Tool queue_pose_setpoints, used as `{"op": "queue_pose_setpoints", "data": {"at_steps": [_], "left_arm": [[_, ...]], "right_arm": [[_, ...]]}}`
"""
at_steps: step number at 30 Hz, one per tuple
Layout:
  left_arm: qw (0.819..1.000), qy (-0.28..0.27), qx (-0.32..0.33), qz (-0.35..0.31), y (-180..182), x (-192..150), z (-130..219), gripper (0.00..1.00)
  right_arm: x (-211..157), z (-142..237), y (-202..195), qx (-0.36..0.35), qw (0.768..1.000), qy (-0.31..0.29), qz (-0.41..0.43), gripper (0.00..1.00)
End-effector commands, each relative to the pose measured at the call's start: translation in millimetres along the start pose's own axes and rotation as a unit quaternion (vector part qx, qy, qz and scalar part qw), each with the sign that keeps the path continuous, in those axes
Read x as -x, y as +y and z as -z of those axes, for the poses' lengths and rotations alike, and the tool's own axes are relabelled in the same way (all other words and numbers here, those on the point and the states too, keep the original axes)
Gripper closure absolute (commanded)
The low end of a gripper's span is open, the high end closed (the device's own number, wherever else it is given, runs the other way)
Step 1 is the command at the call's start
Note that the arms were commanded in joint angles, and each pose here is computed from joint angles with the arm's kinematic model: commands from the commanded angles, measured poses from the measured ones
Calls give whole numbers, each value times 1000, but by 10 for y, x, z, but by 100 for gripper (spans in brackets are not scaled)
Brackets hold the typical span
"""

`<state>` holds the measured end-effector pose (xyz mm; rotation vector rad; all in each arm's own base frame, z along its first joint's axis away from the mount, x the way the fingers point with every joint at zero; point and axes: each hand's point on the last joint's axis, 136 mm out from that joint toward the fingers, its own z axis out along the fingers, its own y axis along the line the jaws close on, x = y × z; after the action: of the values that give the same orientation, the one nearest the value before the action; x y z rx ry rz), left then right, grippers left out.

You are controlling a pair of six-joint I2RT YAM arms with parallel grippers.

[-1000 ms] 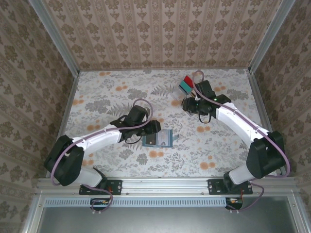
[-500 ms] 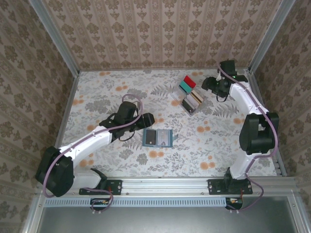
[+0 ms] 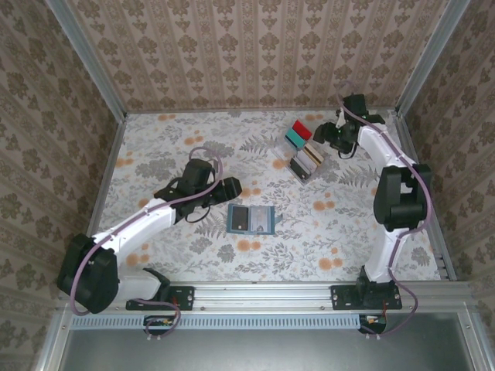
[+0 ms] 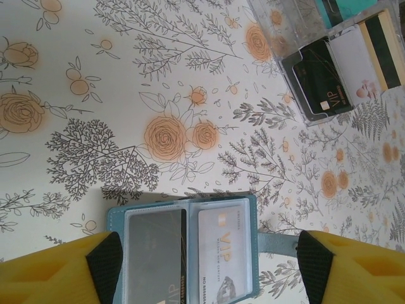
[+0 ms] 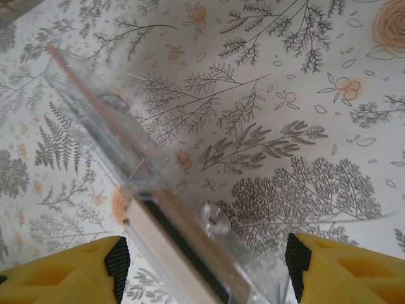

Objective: Put the credit cards into the card holder
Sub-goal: Pick up the credit card from the storage box.

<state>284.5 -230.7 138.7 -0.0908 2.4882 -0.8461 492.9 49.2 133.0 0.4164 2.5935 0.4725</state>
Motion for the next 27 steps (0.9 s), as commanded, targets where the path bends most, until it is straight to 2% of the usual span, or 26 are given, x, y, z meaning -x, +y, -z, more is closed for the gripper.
{"op": "queue_pose_setpoints", "data": {"at_steps": [1,6,14,23,27], "left_arm": [[1000,-5,-5,-8,-50,108,66,23],[1000,-5,-4,-1,-1,140,73,21],[1000,2,-2,7,50,116,40,21],[1000,7,-7,8,35,110,17,21],[1000,6,-9,7,34,102,30,21]], "right_arm": [[-59,-104,24,10,999,31,7,32],[-193,-238,143,56,996,70,12,34],[-445,-94,412,103,990,93,35,37],[-720,-21,517,104,986,121,53,38],[-685,56,413,24,991,93,91,38]]}}
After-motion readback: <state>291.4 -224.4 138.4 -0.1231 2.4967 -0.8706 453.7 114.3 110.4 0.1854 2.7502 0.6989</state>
